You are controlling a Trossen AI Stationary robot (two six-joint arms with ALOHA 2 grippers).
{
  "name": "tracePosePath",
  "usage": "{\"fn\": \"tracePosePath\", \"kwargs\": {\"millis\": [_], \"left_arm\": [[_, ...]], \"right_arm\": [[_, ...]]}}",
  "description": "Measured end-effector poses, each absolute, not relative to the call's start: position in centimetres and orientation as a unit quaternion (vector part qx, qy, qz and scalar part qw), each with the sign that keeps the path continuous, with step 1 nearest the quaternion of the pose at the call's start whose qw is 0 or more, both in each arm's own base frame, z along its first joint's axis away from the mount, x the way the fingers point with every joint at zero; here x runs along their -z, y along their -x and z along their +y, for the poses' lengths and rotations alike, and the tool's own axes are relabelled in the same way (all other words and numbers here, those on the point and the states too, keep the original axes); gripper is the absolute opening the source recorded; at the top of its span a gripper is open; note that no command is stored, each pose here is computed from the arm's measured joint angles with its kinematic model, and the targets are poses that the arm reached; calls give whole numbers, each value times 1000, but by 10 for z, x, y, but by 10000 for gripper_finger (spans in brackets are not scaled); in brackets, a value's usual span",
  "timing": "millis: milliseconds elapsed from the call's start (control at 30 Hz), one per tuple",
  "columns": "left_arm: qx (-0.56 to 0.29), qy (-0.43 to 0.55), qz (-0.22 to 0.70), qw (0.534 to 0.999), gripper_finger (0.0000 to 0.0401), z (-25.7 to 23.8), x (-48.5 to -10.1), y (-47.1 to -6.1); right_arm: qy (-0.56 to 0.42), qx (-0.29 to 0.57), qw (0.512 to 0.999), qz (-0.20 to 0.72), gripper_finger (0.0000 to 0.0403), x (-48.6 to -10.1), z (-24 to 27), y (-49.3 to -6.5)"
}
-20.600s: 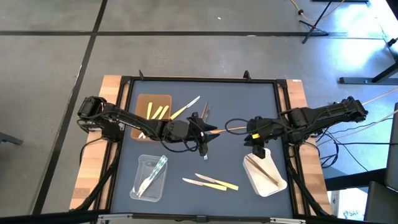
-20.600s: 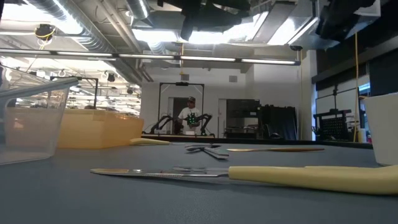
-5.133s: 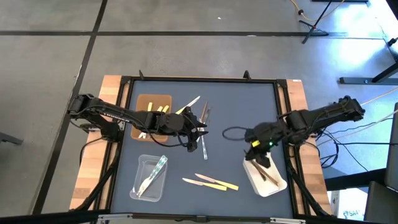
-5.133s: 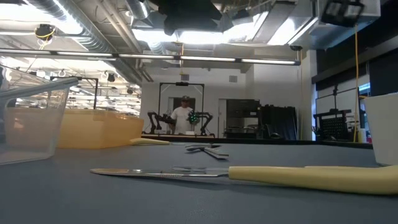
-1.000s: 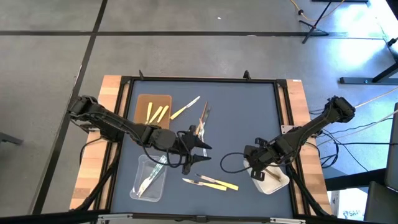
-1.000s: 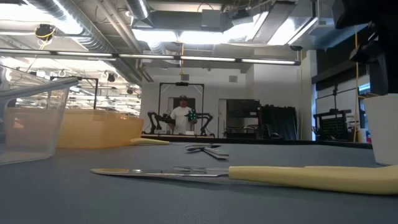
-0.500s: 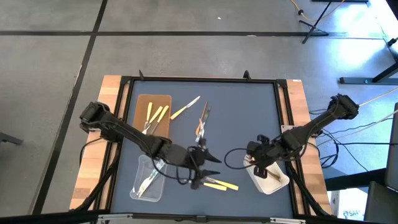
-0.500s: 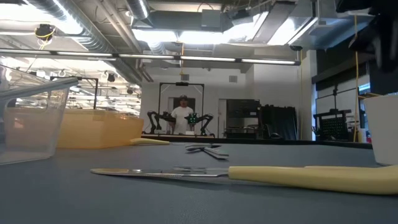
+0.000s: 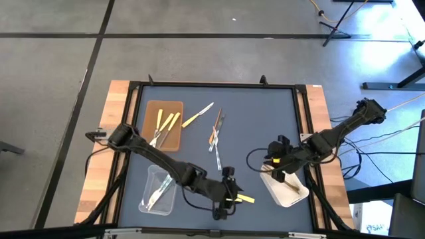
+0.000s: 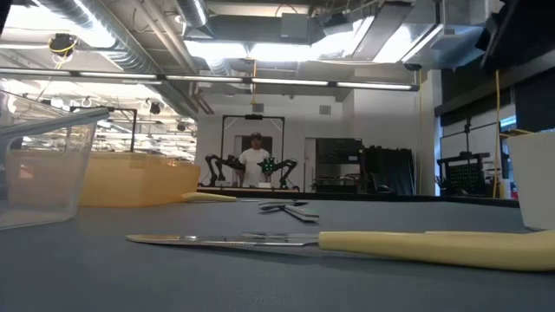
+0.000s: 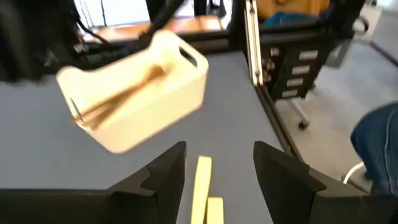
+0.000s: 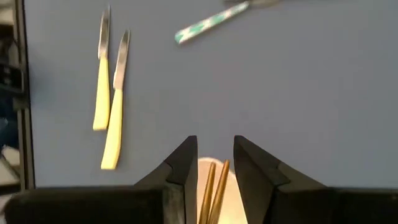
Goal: Sort silverware by color (type)
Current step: Put the yellow knife into the orange bin
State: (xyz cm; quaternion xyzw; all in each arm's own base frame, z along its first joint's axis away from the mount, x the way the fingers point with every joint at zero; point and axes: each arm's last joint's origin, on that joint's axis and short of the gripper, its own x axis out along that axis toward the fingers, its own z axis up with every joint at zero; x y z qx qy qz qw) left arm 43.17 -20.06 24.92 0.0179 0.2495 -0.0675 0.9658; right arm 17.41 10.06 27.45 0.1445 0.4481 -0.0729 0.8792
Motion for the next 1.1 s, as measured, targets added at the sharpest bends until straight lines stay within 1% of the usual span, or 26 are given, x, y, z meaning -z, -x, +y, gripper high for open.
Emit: {"fn": "tracePosePath", "kwargs": {"millis": [200,500,700,1100], "left_arm": [[74,-43,301,950,183,-215,-209,-434],[68,-79,379,919,183,-221,-161,-433],[61,-96,421,900,178,-218,-149,-428],[57,-107,470,874,178,-219,-142,-417]], "right_arm": [[-159,76,899,402,92,-284,98,-173],[-165,72,901,394,92,-286,99,-174],[-153,64,905,391,92,-286,99,-175],[-153,63,906,390,92,-286,100,-175]]}}
